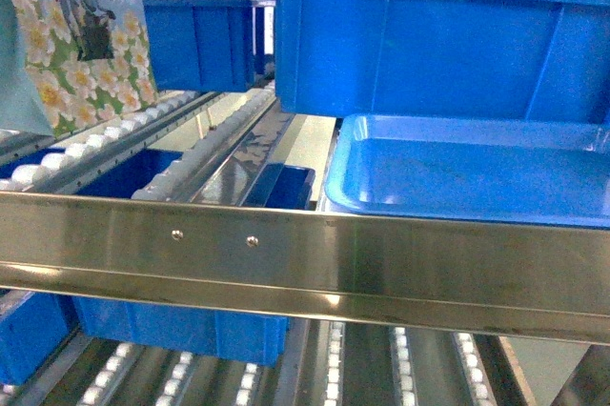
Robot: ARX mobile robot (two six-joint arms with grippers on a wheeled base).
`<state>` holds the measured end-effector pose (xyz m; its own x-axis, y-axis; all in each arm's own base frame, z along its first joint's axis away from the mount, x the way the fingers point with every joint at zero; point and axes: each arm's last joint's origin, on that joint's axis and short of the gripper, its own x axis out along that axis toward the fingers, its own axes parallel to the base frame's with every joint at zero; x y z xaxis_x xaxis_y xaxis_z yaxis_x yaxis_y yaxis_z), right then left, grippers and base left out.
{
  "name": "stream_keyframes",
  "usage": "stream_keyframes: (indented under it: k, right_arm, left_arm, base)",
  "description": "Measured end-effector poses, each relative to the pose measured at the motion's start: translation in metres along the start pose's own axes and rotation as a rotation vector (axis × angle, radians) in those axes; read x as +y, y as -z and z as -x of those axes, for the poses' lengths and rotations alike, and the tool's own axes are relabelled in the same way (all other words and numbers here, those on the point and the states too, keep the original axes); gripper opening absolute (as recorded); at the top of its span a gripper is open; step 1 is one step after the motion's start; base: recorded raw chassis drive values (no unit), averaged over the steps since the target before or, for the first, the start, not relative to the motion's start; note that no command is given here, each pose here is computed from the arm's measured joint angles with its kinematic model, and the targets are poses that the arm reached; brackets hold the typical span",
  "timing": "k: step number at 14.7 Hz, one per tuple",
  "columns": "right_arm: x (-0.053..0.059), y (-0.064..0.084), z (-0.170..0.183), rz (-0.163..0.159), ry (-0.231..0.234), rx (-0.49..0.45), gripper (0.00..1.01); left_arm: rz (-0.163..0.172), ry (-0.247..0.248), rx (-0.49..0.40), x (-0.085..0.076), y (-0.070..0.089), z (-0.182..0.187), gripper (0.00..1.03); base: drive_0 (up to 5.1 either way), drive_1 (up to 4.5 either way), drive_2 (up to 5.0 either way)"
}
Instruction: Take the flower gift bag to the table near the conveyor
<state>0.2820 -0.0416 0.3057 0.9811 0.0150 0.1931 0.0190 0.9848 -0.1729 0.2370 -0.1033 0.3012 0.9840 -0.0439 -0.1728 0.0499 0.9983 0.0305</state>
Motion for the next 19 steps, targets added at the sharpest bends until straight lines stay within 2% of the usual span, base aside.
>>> stream_keyframes:
  k: [4, 8, 10, 14, 19]
  right_arm:
    - [0.0000, 0.0000, 0.0000, 0.000, 0.000, 0.000, 0.02]
    - [0.0001, 0.0017, -0.0009, -0.001, -0.001, 0.006, 0.02]
    - [-0.0018, 0.0014, -0.0004, 0.001, 0.010, 0.005, 0.02]
    - [-0.0017, 0.0018, -0.0004, -0.001, 0.007, 0.009, 0.02]
    - [-0.0017, 0.0016, -0.0005, -0.001, 0.008, 0.009, 0.02]
  left_arm:
    - [-0.010, 0.013, 0.007, -0.0006, 0.0006, 0.0002, 0.02]
    - [-0.008, 0.002, 0.003, 0.0005, 0.0002, 0.0000, 0.02]
    - [-0.010, 0.020, 0.003, -0.0019, 0.0001, 0.0013, 0.02]
    - [-0.010, 0.007, 0.006, 0.0000, 0.0002, 0.0008, 0.02]
    - [-0.009, 0.008, 0.003, 0.0002, -0.0003, 0.0014, 0.02]
  base:
    - [0.0, 0.00, 0.0]
    - [0.0, 0.00, 0.0]
    - [-2.8, -1.80, 4.8]
    - [-2.8, -1.80, 4.8]
    - [-4.9, 2.46, 2.5]
